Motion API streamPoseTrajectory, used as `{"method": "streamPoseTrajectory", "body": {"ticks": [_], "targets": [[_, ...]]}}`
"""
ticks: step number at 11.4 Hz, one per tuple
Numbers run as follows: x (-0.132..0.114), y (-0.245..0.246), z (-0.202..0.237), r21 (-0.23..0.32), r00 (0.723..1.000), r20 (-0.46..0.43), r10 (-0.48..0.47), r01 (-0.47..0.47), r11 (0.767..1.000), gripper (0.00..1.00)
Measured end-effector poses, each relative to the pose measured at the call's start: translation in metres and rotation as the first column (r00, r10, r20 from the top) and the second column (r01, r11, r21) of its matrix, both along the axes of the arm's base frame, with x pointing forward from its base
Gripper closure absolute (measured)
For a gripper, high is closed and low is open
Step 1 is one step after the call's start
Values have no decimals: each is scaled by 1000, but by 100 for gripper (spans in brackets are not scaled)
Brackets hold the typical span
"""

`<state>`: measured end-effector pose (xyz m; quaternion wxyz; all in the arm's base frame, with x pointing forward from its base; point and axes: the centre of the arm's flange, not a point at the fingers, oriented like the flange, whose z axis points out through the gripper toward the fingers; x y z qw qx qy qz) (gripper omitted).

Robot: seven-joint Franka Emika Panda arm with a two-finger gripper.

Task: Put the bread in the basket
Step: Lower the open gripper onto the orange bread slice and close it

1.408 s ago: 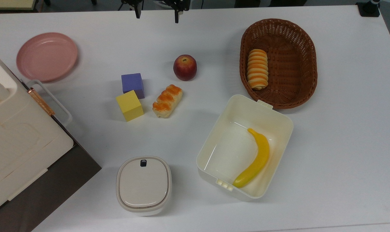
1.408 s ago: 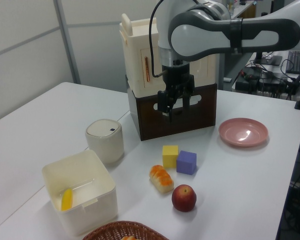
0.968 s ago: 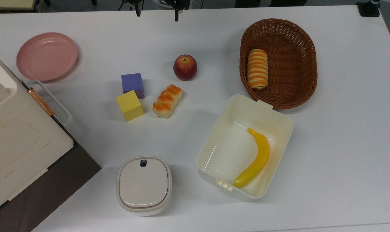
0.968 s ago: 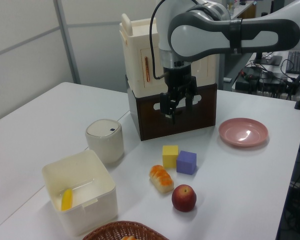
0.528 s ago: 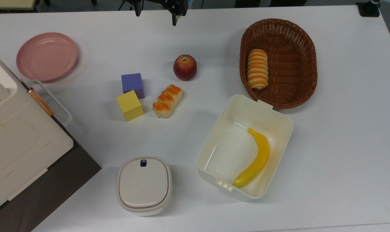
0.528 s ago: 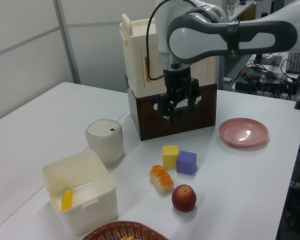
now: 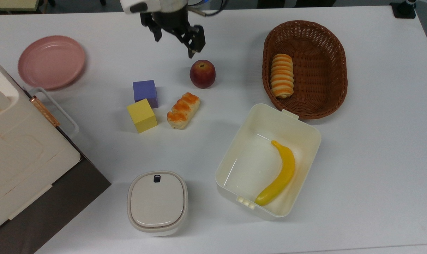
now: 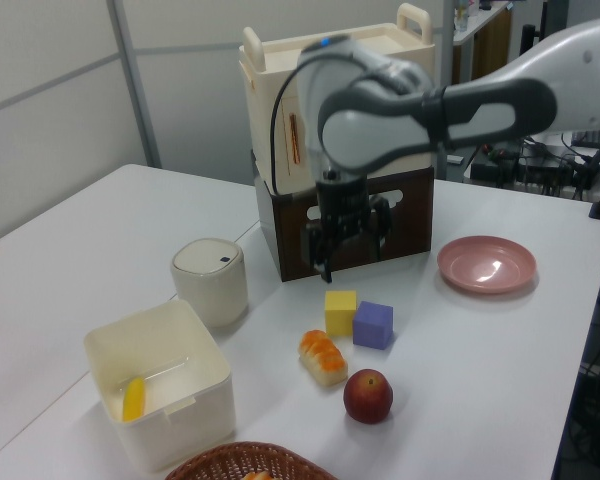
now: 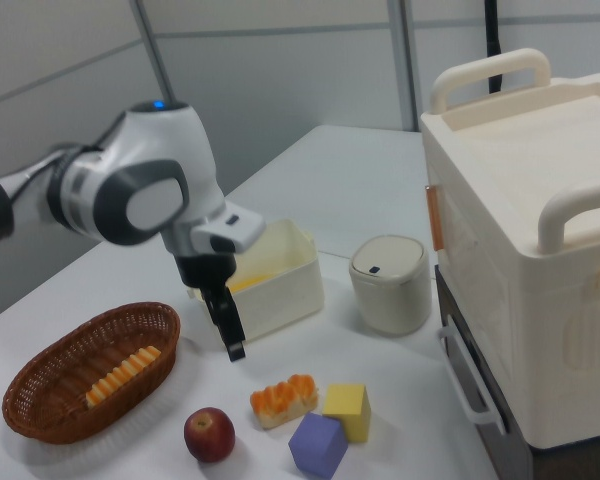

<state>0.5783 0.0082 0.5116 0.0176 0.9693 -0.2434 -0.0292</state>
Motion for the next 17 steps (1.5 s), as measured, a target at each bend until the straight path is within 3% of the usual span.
{"method": "streamPoseTrajectory", "body": {"ticks": [8, 17], "targets": [[46, -13, -167, -9, 999, -39, -27, 27, 1000, 0], [55, -26, -164, -5, 999, 1, -54, 54, 999, 0]]}}
